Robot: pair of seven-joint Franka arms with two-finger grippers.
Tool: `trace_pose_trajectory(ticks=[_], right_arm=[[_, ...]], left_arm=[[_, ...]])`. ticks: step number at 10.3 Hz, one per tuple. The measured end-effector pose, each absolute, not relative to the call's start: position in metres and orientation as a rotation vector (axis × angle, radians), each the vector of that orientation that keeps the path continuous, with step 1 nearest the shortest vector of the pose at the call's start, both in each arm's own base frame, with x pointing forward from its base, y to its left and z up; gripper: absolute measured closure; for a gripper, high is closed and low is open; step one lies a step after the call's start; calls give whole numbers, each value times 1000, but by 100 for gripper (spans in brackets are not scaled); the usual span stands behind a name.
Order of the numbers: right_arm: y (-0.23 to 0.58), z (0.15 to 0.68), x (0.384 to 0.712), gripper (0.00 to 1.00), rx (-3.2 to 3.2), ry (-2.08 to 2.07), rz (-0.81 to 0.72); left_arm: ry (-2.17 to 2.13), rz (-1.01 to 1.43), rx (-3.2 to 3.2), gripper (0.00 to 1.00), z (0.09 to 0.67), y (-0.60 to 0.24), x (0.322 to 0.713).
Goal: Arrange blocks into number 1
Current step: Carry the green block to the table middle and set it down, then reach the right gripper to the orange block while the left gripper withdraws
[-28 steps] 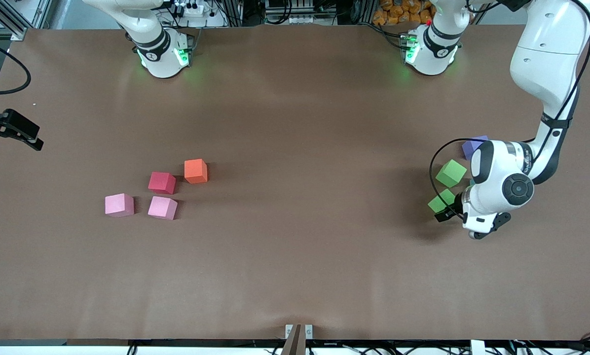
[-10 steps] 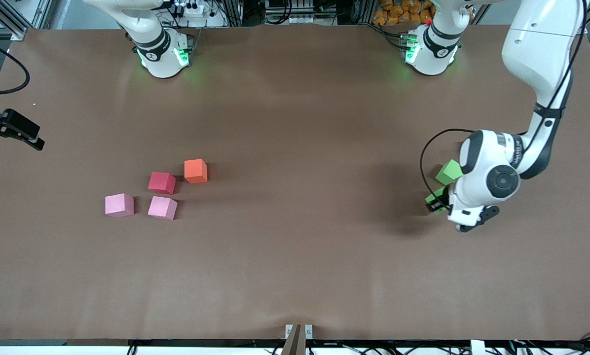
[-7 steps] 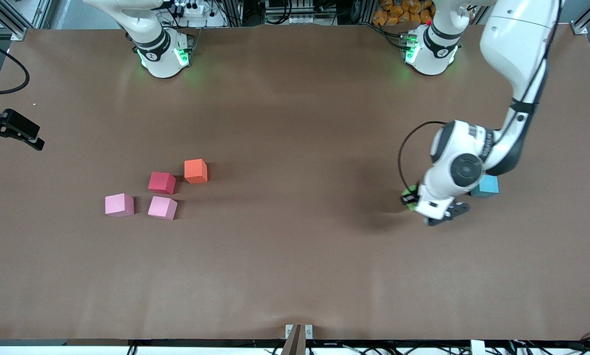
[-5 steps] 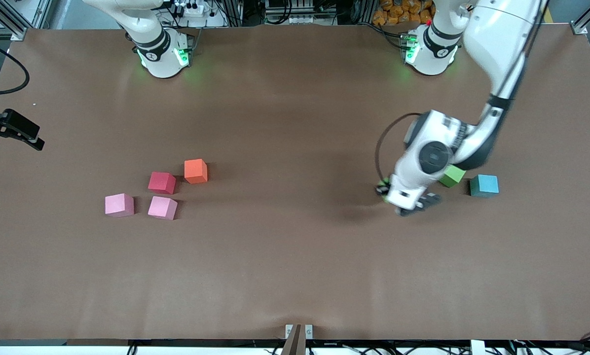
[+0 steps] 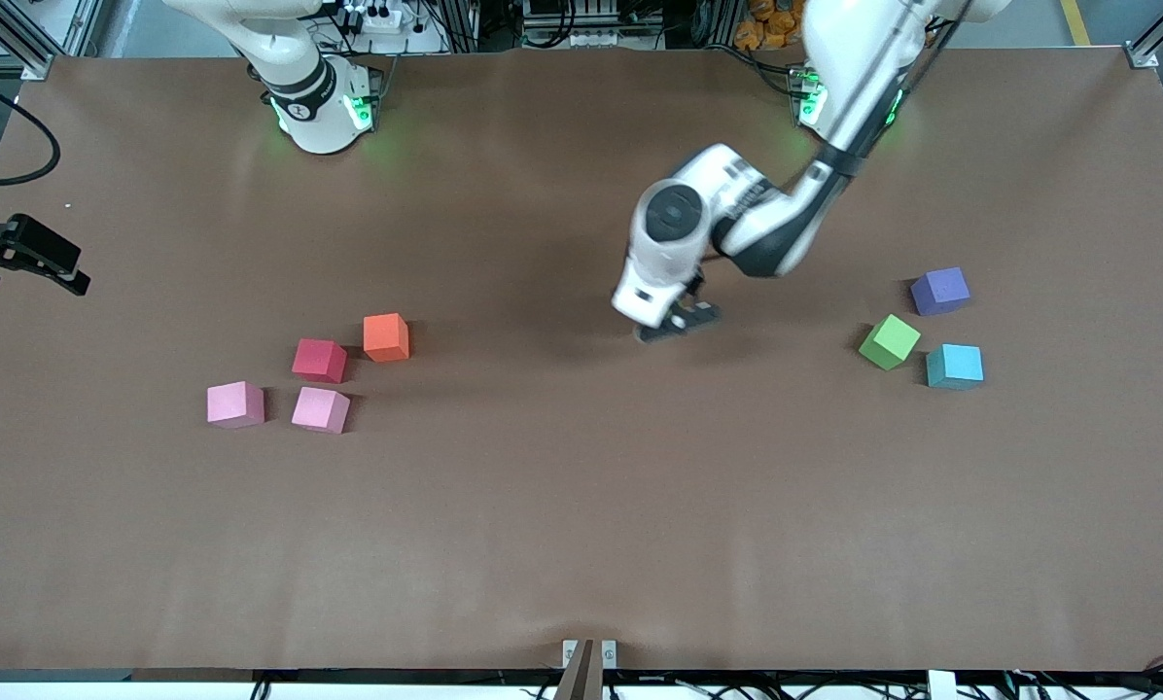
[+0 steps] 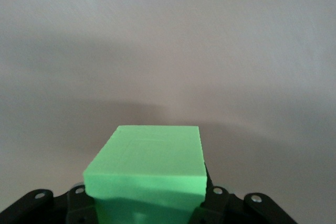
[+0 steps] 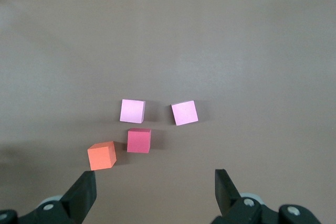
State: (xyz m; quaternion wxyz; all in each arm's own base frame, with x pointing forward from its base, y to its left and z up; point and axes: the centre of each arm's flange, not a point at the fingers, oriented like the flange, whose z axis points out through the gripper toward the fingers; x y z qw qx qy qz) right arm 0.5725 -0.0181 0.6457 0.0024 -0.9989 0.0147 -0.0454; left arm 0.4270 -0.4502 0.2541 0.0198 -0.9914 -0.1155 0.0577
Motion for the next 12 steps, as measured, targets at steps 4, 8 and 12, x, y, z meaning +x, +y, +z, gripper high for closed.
trace_pose_trajectory(ticks=[4,8,12], right_arm=[[-9,633,580,0,-3123,22,-108],[19,585,617,0,-3088,-33,-118],[48,525,646,0,-3077,-90,-146]], left_arm=[[-186,185,-3103,37,243,-510,342],[-45,164,-3107,37,207,-520,293],[48,193,-3082,37,194,-529,261]])
